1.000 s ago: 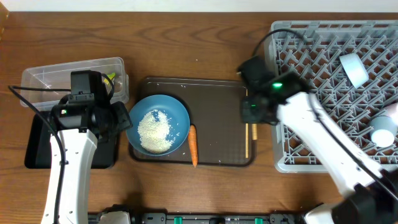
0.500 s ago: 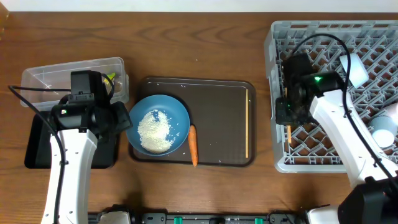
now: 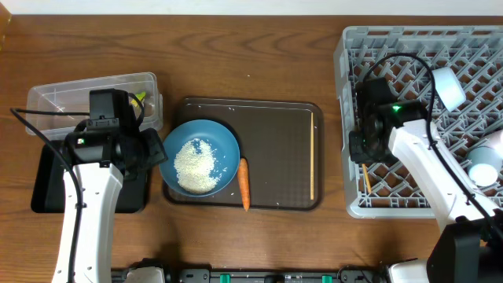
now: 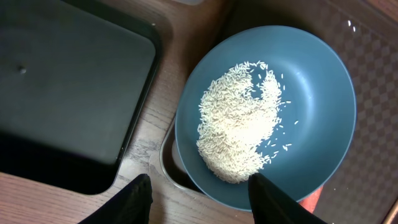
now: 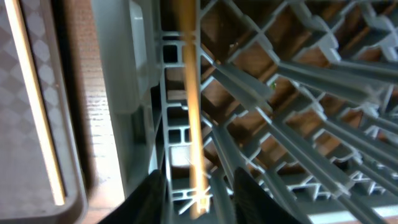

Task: Sort waste into correct bins and load items into the dishwasher rack

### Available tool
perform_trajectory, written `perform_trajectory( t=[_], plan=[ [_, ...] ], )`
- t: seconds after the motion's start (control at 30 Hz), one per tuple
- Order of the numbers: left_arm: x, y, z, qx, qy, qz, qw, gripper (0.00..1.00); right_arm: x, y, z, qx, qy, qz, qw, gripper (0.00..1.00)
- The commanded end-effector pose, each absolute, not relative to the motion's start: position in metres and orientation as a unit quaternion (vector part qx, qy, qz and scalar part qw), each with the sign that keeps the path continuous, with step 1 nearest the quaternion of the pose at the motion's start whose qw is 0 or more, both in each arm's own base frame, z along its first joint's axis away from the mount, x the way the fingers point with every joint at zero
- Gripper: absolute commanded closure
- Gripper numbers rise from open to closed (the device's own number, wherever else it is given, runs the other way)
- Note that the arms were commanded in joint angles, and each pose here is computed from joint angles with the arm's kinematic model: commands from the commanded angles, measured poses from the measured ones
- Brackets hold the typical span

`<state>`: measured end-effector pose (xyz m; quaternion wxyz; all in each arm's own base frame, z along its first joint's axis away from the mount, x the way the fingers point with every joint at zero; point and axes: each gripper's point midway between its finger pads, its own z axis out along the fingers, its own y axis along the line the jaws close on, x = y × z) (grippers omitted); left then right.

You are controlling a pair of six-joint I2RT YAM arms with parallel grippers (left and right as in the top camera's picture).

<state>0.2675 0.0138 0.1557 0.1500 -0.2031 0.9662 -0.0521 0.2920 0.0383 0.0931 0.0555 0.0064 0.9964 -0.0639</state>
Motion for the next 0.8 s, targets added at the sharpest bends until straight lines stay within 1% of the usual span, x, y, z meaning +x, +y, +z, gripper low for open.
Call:
perform_trajectory(
  t=[0.0,0.13,0.2,0.27,0.33,0.47,0.77],
  plan=[
    [0.268,0.015,0.158,-0.207,0.965,-0.053,0.152,0.49,0.318,0.049,0.129,0.024,0.993,-0.032,0.108,0.62],
    [0.268,0.015,0.158,-0.207,0.965,-0.053,0.152,0.49,0.339,0.091,0.167,-0.001,0.985,0.05,0.166,0.62],
    [0.268,0.015,0.158,-0.207,0.965,-0.053,0.152,0.49,0.345,0.116,0.175,-0.026,0.979,0.077,0.186,0.61],
    [0.268,0.015,0.158,-0.207,0.965,-0.053,0.152,0.49,0.344,0.129,0.171,-0.032,0.979,0.08,0.187,0.61],
    [0.268,0.015,0.158,-0.207,0.965,-0.053,0.152,0.49,0.341,0.141,0.16,-0.035,0.981,0.076,0.175,0.61],
    [0.268,0.015,0.158,-0.207,0.965,-0.053,0.152,0.49,0.33,0.159,0.122,-0.032,0.99,0.052,0.129,0.62],
    [0.268,0.015,0.158,-0.207,0.965,-0.053,0.152,0.49,0.312,0.165,0.033,0.001,1.0,-0.021,0.019,0.68]
  ],
)
